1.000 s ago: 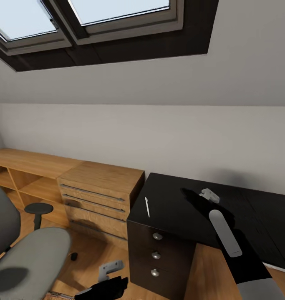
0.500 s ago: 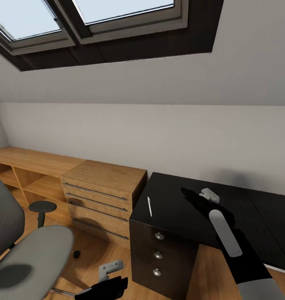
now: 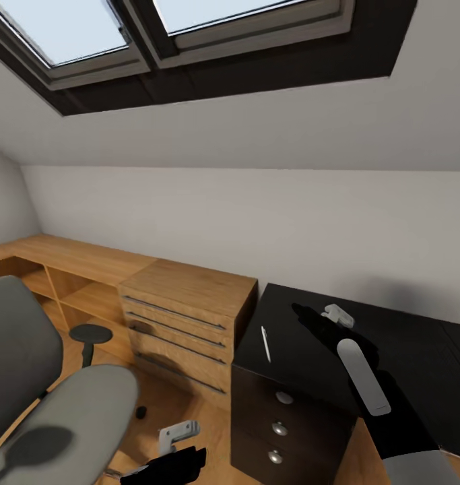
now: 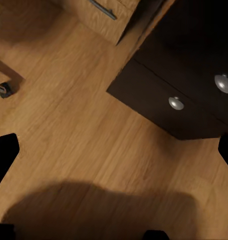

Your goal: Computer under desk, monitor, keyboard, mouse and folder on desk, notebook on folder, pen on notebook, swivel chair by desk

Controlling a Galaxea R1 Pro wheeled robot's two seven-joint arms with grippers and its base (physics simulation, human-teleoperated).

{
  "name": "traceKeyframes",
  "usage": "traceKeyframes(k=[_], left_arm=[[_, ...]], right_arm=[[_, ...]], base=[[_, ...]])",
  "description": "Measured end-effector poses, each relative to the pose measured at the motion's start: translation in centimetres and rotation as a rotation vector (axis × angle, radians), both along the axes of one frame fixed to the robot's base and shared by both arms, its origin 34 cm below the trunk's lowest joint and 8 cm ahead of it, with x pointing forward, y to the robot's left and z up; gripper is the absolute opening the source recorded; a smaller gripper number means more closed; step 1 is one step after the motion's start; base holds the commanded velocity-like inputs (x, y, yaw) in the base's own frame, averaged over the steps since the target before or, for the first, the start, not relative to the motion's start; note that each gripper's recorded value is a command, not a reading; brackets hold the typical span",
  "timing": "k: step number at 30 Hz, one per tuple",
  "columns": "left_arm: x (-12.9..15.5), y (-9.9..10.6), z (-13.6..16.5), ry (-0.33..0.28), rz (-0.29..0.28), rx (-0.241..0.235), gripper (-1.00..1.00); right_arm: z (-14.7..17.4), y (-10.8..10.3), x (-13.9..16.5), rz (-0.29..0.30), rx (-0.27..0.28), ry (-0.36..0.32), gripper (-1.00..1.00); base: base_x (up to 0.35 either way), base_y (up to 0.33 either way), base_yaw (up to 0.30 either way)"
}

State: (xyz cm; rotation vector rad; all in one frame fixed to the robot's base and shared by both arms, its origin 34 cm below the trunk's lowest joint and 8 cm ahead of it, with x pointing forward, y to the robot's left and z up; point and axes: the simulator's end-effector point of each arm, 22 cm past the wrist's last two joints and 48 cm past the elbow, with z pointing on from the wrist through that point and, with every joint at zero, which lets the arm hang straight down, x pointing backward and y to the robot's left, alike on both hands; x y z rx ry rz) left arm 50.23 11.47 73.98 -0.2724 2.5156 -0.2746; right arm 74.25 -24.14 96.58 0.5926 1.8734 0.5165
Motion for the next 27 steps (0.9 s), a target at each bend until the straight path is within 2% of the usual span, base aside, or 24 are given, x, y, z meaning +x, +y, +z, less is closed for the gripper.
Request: traceKeyframes(k=[3, 7, 12, 13, 15, 16, 17, 18, 20, 22, 27], left_arm=[[0.0, 0.1, -0.1, 0.002, 0.002, 0.002, 1.0], [-0.1, 0.7, -1.0, 0.017, 0.012, 0.02, 1.0], [-0.2, 0.9, -1.3, 0.023, 0.015, 0.027, 1.0], [-0.2, 0.9, -1.4, 0.024, 0.015, 0.027, 1.0], [-0.2, 0.9, -1.4, 0.024, 0.014, 0.029, 1.0], [-0.2, 0.9, -1.4, 0.023, 0.014, 0.029, 1.0], [-0.2, 0.9, -1.4, 0.024, 0.012, 0.03, 1.0], [-0.2, 0.9, -1.4, 0.024, 0.011, 0.03, 1.0], [-0.2, 0.9, -1.4, 0.023, 0.01, 0.03, 1.0], [-0.3, 0.8, -1.5, 0.023, 0.009, 0.03, 1.0], [-0.3, 0.8, -1.5, 0.023, 0.009, 0.031, 1.0]], right_arm=[[0.0, 0.4, 0.0, 0.009, -0.005, 0.001, 1.0], [-0.6, 2.9, -0.3, 0.064, -0.04, 0.008, 1.0], [-1.1, 4.7, -0.7, 0.106, -0.073, 0.015, 1.0], [-1.7, 5.1, -0.8, 0.118, -0.11, 0.023, 1.0], [-4.7, 5.5, -0.9, 0.132, -0.229, 0.07, 1.0], [-5.7, 5.4, -0.9, 0.133, -0.26, 0.09, 1.0], [-8.8, 5.1, 0.2, 0.128, -0.39, 0.162, 1.0], [-9.8, 4.8, 0.8, 0.125, -0.427, 0.191, 1.0], [-10.4, 4.6, 1.1, 0.125, -0.453, 0.212, 1.0], [-12.5, 4.5, 1.4, 0.13, -0.509, 0.274, 1.0], [-13.8, 3.5, 1.7, 0.125, -0.574, 0.318, 1.0]], base=[[0.229, 0.142, 0.275], [0.195, 0.04, 0.258], [0.081, 0.008, 0.071], [0.018, 0.002, 0.015], [0.01, 0.001, 0.009], [0.002, 0.0, 0.002], [0.002, 0.0, 0.001], [0.001, 0.0, 0.001], [0.0, 0.0, 0.0], [0.0, 0.0, 0.0], [0.0, 0.0, 0.0]])
